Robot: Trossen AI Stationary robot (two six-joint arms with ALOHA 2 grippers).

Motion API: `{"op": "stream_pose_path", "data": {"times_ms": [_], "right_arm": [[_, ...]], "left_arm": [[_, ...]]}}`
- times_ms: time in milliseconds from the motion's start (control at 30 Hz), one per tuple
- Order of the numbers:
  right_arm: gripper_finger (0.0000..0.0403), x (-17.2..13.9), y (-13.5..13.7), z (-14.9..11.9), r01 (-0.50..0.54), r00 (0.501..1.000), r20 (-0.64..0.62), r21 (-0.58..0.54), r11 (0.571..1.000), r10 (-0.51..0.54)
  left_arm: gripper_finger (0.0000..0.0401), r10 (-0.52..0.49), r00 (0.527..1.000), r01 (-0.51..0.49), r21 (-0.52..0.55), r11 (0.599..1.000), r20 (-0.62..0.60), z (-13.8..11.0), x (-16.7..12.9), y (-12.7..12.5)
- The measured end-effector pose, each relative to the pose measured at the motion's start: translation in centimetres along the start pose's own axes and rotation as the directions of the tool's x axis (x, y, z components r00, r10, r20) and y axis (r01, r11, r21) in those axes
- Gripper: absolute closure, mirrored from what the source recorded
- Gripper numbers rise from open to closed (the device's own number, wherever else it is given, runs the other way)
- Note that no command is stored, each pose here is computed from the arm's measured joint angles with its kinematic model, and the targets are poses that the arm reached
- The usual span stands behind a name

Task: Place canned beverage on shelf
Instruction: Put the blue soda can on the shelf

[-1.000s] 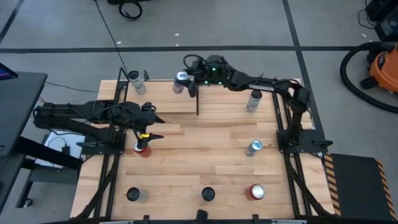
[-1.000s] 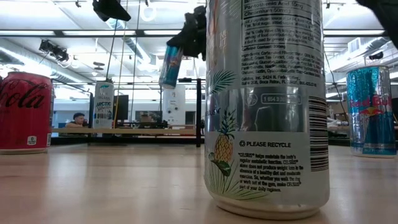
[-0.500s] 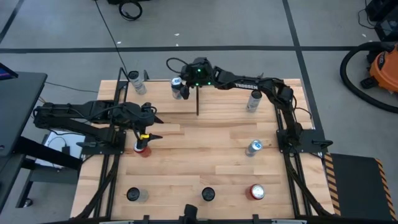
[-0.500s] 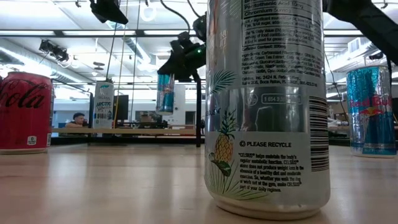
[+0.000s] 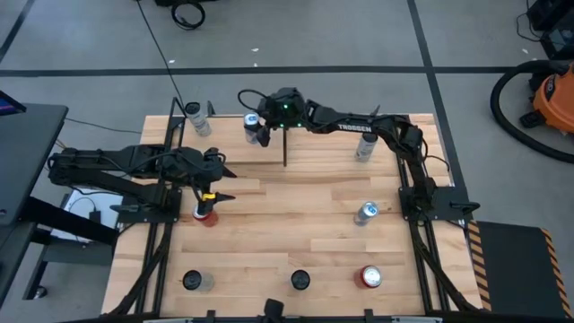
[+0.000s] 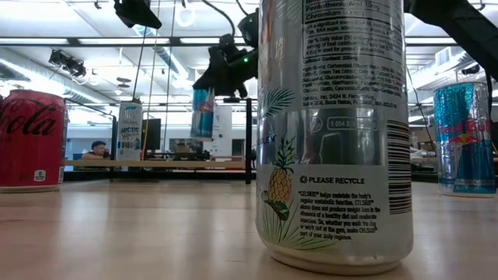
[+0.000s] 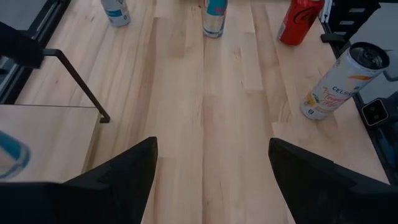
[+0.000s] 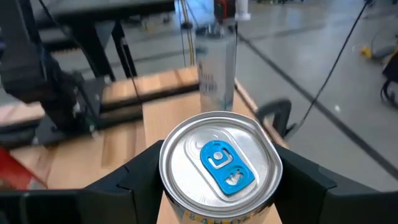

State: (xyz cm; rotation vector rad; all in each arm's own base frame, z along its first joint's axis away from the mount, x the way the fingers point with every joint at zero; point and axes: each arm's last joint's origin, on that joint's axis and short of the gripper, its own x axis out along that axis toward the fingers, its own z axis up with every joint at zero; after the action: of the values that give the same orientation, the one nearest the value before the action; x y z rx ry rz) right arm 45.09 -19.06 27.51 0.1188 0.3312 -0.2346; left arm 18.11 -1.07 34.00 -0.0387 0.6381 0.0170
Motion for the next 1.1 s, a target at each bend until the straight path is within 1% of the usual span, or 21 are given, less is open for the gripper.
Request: {"op": "stream_pose_path", "data": {"times_ms": [67,133,300,467,667,933,1000,1100], "right_arm": [[0.0160,0.0,0.0,-0.4,0.001,0.999,-0.034,0.001,1.000,-0.001],[0.0160,0.1,0.0,-0.6,0.001,1.000,-0.031,-0.015,1.000,-0.001],[0.0160,0.1,0.1,-0.8,0.000,1.000,-0.027,-0.018,1.000,0.000],[0.0160,0.0,0.1,0.4,0.001,0.996,0.091,-0.039,0.999,0.002],[0.0160,0.0,-0.2,0.7,0.008,0.992,0.125,-0.033,0.999,-0.003],[0.0160,0.0,-0.9,-0.2,0.019,0.999,0.038,0.011,1.000,-0.020],[0.0160,0.7,-1.0,-0.9,0.018,0.999,0.033,0.012,1.000,-0.019],[0.0160,2.3,-1.2,-2.8,0.016,1.000,-0.005,0.017,1.000,-0.016]], "left_arm": [[0.0092,0.000,1.000,0.000,0.001,1.000,0.000,0.0,0.0,0.0],[0.0092,0.000,1.000,0.000,0.019,1.000,0.000,0.0,0.0,0.0],[0.0092,0.000,1.000,0.000,0.023,1.000,0.001,0.0,0.0,0.0],[0.0092,0.000,1.000,0.000,0.024,1.000,0.011,0.1,0.0,0.0],[0.0092,-0.001,1.000,0.001,0.025,1.000,0.021,0.2,0.0,0.0],[0.0092,-0.001,1.000,0.001,0.025,1.000,0.021,0.2,0.0,0.0],[0.0092,-0.001,1.000,0.001,0.034,0.999,0.022,0.2,0.0,0.0],[0.0092,-0.002,1.000,0.001,0.047,0.999,0.021,0.2,0.0,0.0]]}}
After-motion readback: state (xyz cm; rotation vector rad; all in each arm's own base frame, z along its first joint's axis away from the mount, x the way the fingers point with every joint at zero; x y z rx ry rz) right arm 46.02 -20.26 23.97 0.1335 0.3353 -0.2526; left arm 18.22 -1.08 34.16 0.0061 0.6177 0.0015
